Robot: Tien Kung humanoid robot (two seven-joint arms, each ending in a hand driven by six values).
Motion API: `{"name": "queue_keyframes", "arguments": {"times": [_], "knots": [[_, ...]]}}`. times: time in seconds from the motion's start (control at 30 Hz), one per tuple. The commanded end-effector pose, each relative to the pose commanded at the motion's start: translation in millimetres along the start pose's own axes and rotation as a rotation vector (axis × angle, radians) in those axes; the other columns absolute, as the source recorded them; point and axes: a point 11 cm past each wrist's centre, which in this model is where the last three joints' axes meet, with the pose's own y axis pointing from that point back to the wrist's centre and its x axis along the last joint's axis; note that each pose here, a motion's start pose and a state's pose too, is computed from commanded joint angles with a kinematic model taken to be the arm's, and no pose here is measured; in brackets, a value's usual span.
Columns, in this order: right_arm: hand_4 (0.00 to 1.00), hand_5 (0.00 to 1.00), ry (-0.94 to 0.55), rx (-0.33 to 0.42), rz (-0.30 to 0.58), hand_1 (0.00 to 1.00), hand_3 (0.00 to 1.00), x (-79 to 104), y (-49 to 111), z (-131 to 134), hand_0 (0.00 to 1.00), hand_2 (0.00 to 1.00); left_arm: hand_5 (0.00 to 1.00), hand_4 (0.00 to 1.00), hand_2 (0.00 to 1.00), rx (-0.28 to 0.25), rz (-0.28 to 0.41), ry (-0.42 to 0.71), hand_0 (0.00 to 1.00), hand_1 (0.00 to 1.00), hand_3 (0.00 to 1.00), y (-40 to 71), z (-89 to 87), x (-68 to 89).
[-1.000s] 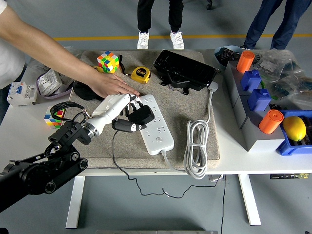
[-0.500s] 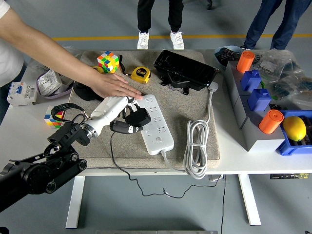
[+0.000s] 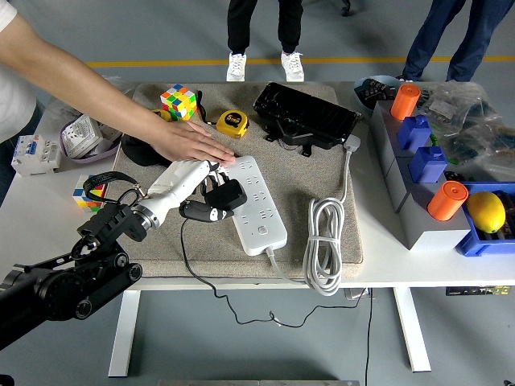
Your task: Put the plug near the board,insert it into the board,press the button,pull the plug out
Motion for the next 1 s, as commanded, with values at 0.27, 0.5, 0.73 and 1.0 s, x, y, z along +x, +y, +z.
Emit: {"name": "queue_keyframes", "arguments": {"times": [0.27,0.5,0.73,1.0], "knots": [[0.755,0.258,0.007,0.001,-0.001,0.61,0.545,0.6,0.2,0.1,0.604,0.561,0.043,0.842,0.405,0.004,-0.003,-0.012,0.235,0.342,0.526,1.4,-2.8,-1.6],[0.757,0.259,0.008,0.004,-0.001,0.611,0.545,1.5,0.3,-0.6,0.604,0.561,0.046,0.845,0.419,0.002,-0.01,-0.02,0.237,0.346,0.527,1.5,-3.4,-3.1],[0.757,0.259,0.007,0.008,-0.002,0.61,0.545,0.8,0.0,-2.0,0.604,0.561,0.041,0.853,0.423,0.001,0.002,-0.021,0.239,0.359,0.53,1.2,-4.5,-2.0],[0.756,0.257,0.005,0.012,-0.006,0.61,0.545,-0.7,-0.1,-3.3,0.605,0.559,0.042,0.858,0.435,0.006,0.003,-0.03,0.24,0.362,0.531,0.5,-5.7,-1.3]]}}
